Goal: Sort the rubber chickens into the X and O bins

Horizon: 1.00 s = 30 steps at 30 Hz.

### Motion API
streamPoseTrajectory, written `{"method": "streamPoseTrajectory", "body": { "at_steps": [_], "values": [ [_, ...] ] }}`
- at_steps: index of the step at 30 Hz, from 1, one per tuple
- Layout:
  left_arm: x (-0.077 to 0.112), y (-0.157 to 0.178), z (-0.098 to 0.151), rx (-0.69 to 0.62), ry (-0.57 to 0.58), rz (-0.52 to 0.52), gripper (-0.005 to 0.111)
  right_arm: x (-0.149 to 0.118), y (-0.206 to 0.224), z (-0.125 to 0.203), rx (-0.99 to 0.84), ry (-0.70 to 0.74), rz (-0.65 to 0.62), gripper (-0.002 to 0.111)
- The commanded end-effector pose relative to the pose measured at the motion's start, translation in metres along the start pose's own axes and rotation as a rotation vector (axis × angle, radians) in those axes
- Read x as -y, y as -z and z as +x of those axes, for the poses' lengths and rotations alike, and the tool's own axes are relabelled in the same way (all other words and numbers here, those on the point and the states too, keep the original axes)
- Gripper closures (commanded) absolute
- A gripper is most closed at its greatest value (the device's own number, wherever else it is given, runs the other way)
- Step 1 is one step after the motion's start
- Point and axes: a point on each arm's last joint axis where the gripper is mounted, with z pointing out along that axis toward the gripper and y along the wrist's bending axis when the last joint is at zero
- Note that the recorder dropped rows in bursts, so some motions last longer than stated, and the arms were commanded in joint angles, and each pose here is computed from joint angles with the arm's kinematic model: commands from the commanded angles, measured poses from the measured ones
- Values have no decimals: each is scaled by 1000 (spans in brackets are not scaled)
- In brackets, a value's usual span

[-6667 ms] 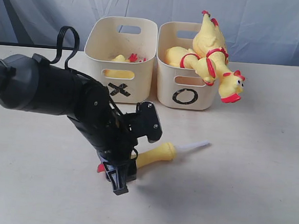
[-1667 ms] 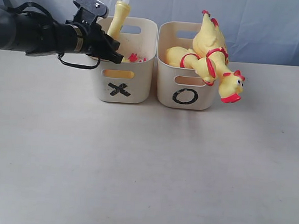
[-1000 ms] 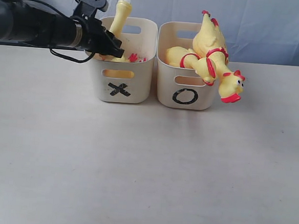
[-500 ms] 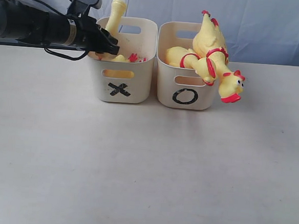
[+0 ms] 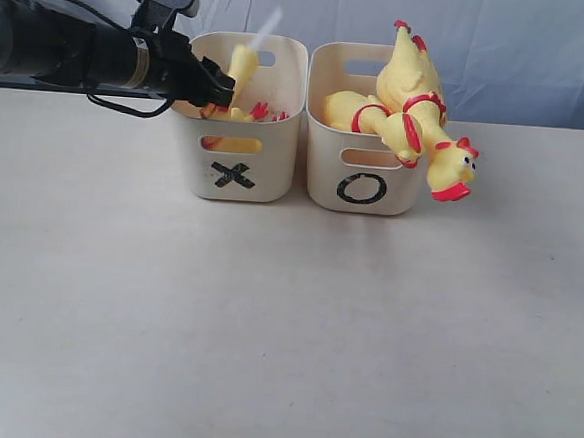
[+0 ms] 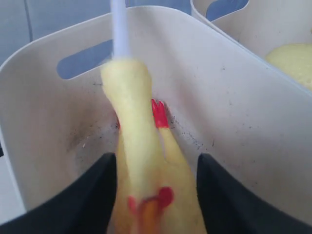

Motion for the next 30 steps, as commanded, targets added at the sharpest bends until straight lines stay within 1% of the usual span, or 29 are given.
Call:
{"method": "streamPoseTrajectory", "body": {
  "at_steps": [1,11,16,18,20,21,22,23,24,25,26,27,30],
  "values": [
    [-1,1,-4,10,-2,-6,55,0,0,1,9,5,2,109],
    [0,4,-7,18,-5,-4,55,0,0,1,9,5,2,109],
    [3,16,-22,55,-19,7,55,0,0,1,9,5,2,109],
    [9,27,-33,84,-33,40,56,0,0,1,9,5,2,109],
    [10,35,-41,105,-41,37,61,0,0,1,9,5,2,109],
    [13,43,-49,126,-47,51,77,0,0,1,9,5,2,109],
    [15,46,-52,133,-51,61,84,0,0,1,9,5,2,109],
    [19,53,-58,150,-62,93,102,0,0,1,9,5,2,109],
    [21,55,-59,154,-65,111,107,0,0,1,9,5,2,109],
    [24,60,-63,164,-65,146,106,0,0,1,9,5,2,109],
    [24,63,-64,168,-57,159,106,0,0,1,9,5,2,109],
    [22,70,-66,172,-24,173,106,0,0,1,9,5,2,109],
    [14,84,-67,178,20,160,106,0,0,1,9,5,2,109]
  ]
}}
